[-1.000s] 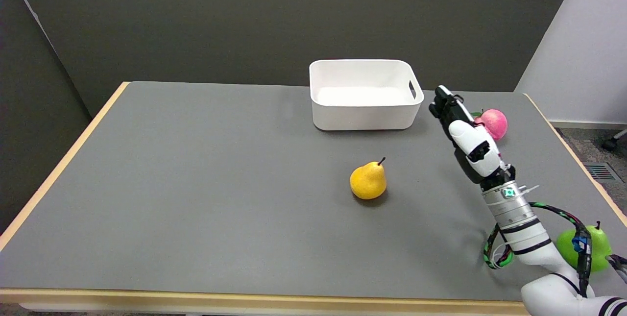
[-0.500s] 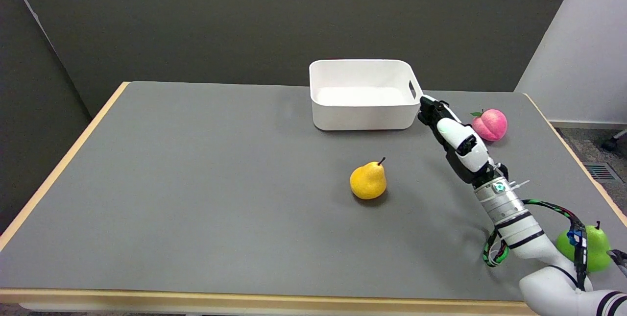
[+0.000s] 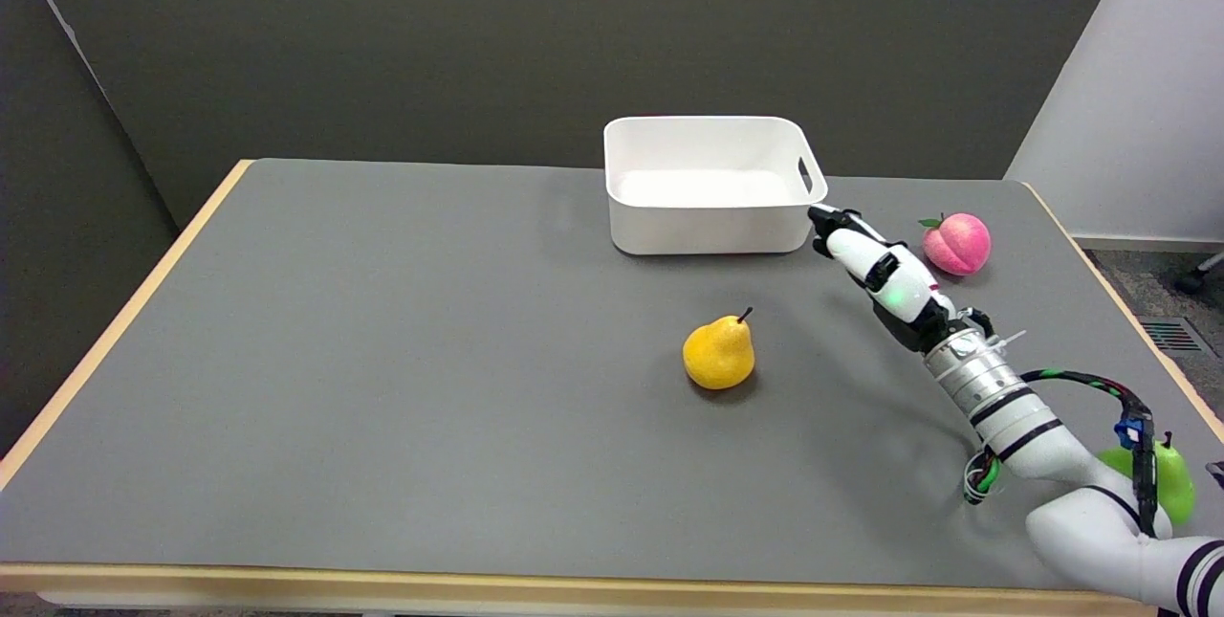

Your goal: Pick up the yellow pear.

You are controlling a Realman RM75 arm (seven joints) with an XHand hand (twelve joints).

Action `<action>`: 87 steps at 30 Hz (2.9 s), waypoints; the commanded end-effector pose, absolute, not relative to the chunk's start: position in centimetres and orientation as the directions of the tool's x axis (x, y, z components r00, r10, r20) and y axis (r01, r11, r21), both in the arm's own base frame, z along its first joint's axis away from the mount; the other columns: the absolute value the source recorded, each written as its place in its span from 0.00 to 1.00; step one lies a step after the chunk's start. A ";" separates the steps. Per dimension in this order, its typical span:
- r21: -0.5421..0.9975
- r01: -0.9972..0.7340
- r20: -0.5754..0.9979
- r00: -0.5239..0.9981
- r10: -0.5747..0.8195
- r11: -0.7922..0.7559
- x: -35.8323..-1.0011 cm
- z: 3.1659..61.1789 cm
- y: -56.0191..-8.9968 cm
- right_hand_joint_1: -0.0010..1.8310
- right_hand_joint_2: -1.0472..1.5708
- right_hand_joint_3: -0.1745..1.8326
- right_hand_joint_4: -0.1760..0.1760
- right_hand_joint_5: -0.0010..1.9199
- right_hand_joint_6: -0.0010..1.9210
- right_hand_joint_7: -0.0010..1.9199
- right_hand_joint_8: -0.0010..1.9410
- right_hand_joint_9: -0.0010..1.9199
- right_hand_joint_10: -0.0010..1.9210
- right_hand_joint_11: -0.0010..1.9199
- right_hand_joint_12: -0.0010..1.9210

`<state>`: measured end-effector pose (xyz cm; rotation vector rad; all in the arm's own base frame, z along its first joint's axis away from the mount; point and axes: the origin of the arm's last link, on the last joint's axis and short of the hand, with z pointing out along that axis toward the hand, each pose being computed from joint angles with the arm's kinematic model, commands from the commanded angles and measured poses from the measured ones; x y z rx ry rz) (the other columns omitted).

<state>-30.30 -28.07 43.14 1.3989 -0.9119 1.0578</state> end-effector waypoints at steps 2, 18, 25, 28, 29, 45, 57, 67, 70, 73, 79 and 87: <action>0.322 -0.947 0.946 0.322 -0.025 0.000 -31.4 41.9 -29.1 0.12 0.62 0.54 0.13 0.06 0.23 0.05 0.20 0.00 0.26 0.00 0.37; 0.278 -0.958 0.955 0.283 -0.090 -0.069 -31.6 38.1 -28.9 0.13 0.65 0.46 0.16 0.09 0.20 0.09 0.17 0.00 0.34 0.00 0.46; 0.262 -0.962 0.957 0.269 -0.108 -0.077 -31.9 36.9 -29.1 0.13 0.62 0.53 0.17 0.09 0.23 0.09 0.20 0.01 0.36 0.00 0.50; 0.271 -0.960 0.953 0.279 -0.117 -0.076 -32.2 36.6 -29.2 0.12 0.61 0.55 0.19 0.09 0.24 0.09 0.21 0.01 0.36 0.00 0.50; 0.270 -0.960 0.953 0.277 -0.118 -0.074 -32.3 36.4 -29.2 0.12 0.61 0.55 0.19 0.09 0.24 0.09 0.21 0.01 0.36 0.00 0.50; 0.259 -0.965 0.956 0.263 -0.128 -0.044 -33.5 35.2 -30.7 0.12 0.61 0.55 0.22 0.09 0.25 0.10 0.21 0.02 0.36 0.00 0.52; 0.227 -0.973 0.959 0.232 -0.160 -0.052 -34.0 33.9 -31.8 0.12 0.61 0.55 0.25 0.10 0.25 0.10 0.21 0.03 0.37 0.00 0.53; 0.225 -0.972 0.959 0.234 -0.163 -0.074 -33.8 33.8 -31.6 0.12 0.61 0.55 0.25 0.09 0.25 0.09 0.21 0.02 0.36 0.00 0.53; 0.228 -0.971 0.957 0.238 -0.168 -0.075 -33.9 33.7 -31.5 0.12 0.61 0.55 0.25 0.09 0.25 0.09 0.21 0.02 0.36 0.00 0.53; 0.249 -0.965 0.948 0.261 -0.182 -0.087 -33.9 33.5 -31.4 0.16 0.62 0.55 0.25 0.09 0.24 0.09 0.21 0.02 0.36 0.00 0.53; 0.268 -0.958 0.939 0.283 -0.195 -0.103 -33.9 33.4 -31.3 0.31 0.63 0.52 0.29 0.08 0.18 0.08 0.15 0.01 0.35 0.00 0.52; 0.276 -0.955 0.935 0.292 -0.202 -0.106 -33.9 33.3 -31.3 0.34 0.62 0.56 0.30 0.05 0.22 0.04 0.17 0.00 0.32 0.00 0.52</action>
